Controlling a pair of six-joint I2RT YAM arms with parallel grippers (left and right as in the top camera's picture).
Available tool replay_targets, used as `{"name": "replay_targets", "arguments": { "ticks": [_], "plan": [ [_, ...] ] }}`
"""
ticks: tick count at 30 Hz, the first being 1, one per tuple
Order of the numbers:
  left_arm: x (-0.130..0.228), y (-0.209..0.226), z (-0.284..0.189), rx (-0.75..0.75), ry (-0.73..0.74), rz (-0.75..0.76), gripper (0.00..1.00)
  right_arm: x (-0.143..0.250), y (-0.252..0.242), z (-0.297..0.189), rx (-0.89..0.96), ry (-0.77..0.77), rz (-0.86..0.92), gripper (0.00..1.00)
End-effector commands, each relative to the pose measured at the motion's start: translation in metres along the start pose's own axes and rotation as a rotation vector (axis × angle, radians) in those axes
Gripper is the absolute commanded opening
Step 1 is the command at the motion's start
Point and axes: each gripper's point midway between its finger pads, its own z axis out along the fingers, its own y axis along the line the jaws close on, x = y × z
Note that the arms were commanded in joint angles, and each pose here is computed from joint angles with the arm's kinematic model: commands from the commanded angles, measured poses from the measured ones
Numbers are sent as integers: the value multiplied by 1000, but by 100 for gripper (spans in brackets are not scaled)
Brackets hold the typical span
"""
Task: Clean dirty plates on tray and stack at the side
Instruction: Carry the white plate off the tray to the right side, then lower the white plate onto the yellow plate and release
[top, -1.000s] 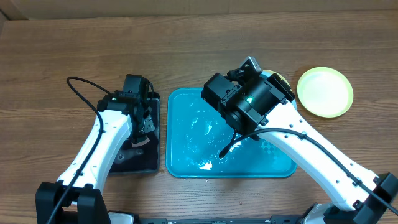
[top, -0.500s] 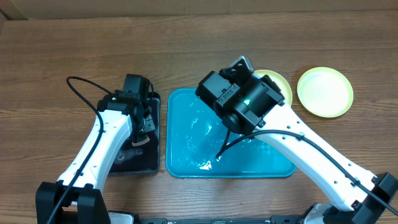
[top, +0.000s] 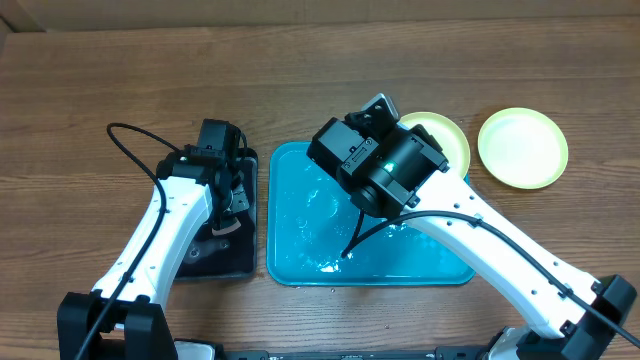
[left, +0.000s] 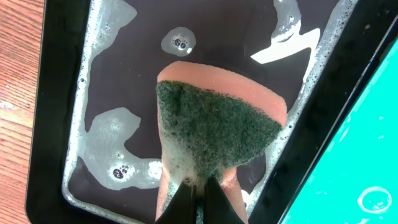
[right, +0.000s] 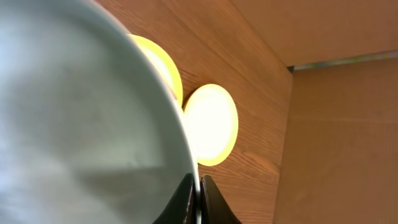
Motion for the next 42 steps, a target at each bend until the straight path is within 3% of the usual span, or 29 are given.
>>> {"name": "replay_targets", "arguments": {
  "ticks": [1,4,11,12,18,25,30,35,42],
  "plan": [
    [-1,3,0,-10,-4,-23,4,1,3,-7,-8,-7,42,4],
    [-3,2,0,-6,-12,-25,4,-7,14,-3,-84,-11,81,4],
    [-3,2,0,-7,-11,-25,4,-11,61,17,-441,150,474,4],
    [-2,2,0,-7,-9,-25,4,-11,61,29,-474,208,593,4],
    [0,3,0,-11,-2,-22,4,2,23,88,-495,348,892,4],
    [0,3,0,-12,-2,-22,4,62,-46,167,-535,527,1202,4],
    [-1,3,0,-14,-3,-22,4,129,-88,213,-536,643,1434,4],
    [-1,3,0,-15,-4,-22,4,186,-96,245,-522,761,1508,4],
    [-1,4,0,-19,-6,-22,4,213,-82,283,-520,835,1533,4]
  ]
}}
